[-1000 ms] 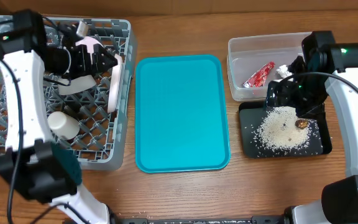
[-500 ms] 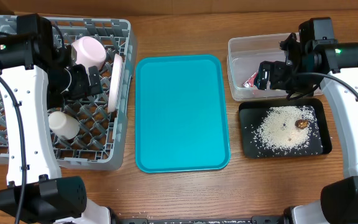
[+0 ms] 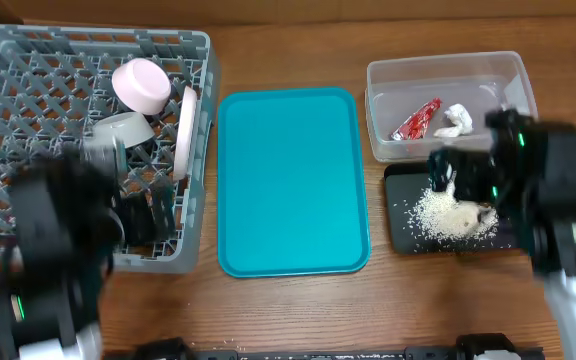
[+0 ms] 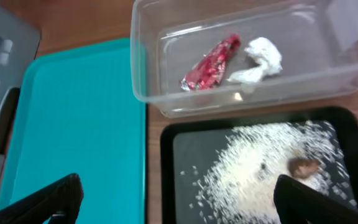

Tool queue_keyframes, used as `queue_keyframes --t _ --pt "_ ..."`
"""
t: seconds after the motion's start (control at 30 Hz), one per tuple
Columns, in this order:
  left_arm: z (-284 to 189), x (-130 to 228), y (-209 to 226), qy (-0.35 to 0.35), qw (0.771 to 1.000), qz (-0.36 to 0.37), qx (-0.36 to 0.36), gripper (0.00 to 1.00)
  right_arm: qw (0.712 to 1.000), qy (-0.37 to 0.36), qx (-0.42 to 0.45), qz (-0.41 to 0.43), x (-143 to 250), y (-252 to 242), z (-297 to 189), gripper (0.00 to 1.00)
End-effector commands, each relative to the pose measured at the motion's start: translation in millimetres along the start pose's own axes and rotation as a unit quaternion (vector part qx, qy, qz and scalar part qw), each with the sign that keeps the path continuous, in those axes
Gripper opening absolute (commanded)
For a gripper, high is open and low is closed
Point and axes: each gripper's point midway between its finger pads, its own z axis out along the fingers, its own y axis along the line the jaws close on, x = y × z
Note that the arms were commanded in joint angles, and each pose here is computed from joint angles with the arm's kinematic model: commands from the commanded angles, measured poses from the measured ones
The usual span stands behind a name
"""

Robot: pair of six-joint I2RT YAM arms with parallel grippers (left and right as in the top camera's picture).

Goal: Sort waste into correct bins and load items into the dishwasher

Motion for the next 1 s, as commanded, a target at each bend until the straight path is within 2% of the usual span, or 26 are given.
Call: queue_keyframes --t 0.0,0.17,0.37,0.83,0.97 --pt "-12.0 33.7 -11.8 -0.053 0.997 0.044 0.023 1.0 0.998 -0.059 0.028 0.0 16.2 -13.0 -27.3 1.0" --pt "-32.4 58.3 -15.2 -0.094 0.994 0.045 0.021 1.0 0.996 -0.09 0.021 -0.004 26.1 -11.0 -53.7 1.0" --pt "-33.7 85.0 -15.6 -0.053 0.998 0.038 0.023 1.0 0.997 -0.08 0.024 -0.003 32.8 -12.2 -54.3 1.0" --pt "-33.7 84.6 -15.6 -0.054 0.998 0.038 0.023 1.0 0.998 -0.064 0.027 -0.001 34.6 -13.6 -47.1 1.0" --pt "-33.7 84.6 -15.6 -0.054 0.998 0.038 0.023 1.0 0.996 -0.07 0.062 -0.014 33.6 -25.4 -49.7 1.0"
